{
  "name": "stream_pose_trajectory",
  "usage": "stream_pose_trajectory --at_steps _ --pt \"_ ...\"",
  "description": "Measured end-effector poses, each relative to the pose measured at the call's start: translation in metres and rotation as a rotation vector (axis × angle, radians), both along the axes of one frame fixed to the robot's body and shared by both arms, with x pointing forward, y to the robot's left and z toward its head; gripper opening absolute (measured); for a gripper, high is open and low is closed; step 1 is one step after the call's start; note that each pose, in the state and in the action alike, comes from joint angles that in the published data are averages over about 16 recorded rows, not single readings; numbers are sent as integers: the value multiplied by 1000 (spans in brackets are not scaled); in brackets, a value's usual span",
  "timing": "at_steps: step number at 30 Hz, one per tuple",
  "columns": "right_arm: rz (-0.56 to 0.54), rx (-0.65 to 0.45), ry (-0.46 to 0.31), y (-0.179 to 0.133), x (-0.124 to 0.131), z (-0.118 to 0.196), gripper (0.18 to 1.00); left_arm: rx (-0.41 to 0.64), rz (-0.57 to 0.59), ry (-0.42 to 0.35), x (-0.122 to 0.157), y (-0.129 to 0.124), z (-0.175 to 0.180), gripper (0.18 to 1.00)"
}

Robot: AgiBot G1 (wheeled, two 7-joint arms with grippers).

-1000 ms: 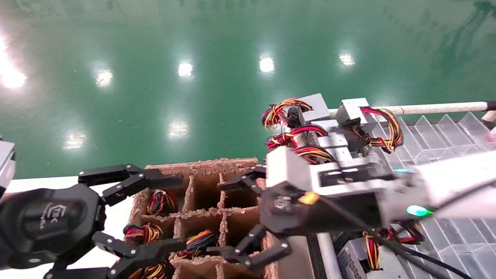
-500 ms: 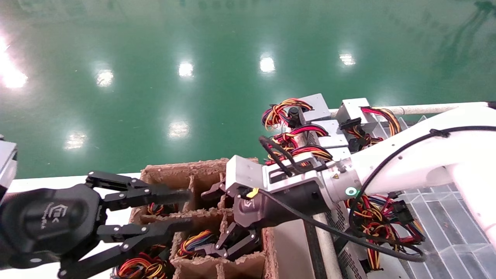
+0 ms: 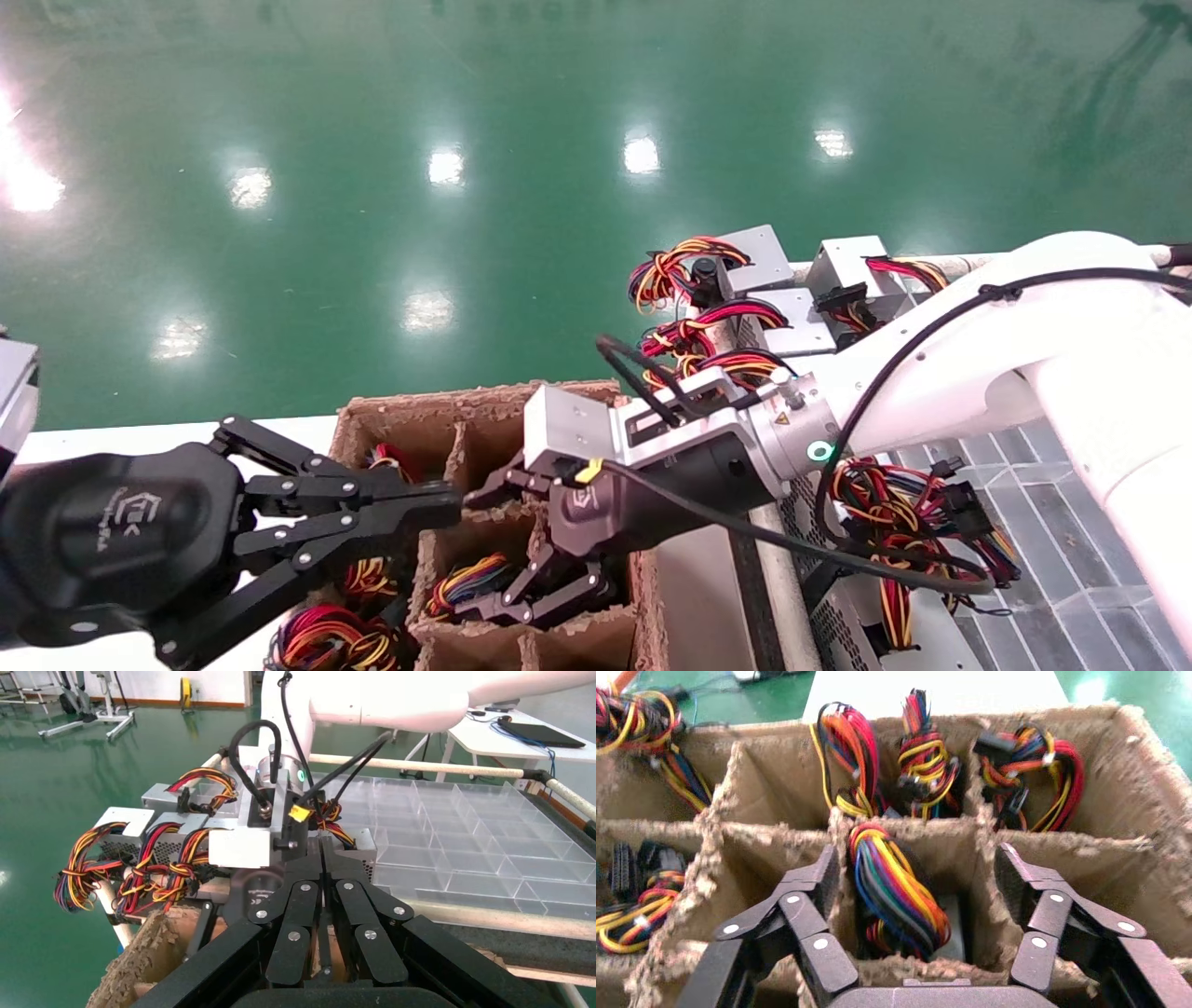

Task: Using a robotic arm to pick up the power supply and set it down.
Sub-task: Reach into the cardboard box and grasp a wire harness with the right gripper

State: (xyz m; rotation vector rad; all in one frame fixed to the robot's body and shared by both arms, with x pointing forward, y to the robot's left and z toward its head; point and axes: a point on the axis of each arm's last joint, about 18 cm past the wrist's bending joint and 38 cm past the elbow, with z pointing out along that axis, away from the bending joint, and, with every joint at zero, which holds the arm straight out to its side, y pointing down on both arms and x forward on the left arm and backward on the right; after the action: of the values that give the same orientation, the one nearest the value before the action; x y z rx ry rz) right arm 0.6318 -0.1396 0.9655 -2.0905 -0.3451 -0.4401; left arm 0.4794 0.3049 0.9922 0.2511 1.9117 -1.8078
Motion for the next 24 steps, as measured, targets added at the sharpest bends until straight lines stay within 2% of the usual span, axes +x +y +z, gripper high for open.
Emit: stream_pose_trajectory --at_steps 10,20,24 --pt "9 -18 -1 4 4 -2 673 0 0 0 0 0 0 194" --pt "16 -43 -1 6 6 -4 429 0 0 0 0 0 0 192" --pt "21 -52 -2 5 5 -3 361 0 0 0 0 0 0 192"
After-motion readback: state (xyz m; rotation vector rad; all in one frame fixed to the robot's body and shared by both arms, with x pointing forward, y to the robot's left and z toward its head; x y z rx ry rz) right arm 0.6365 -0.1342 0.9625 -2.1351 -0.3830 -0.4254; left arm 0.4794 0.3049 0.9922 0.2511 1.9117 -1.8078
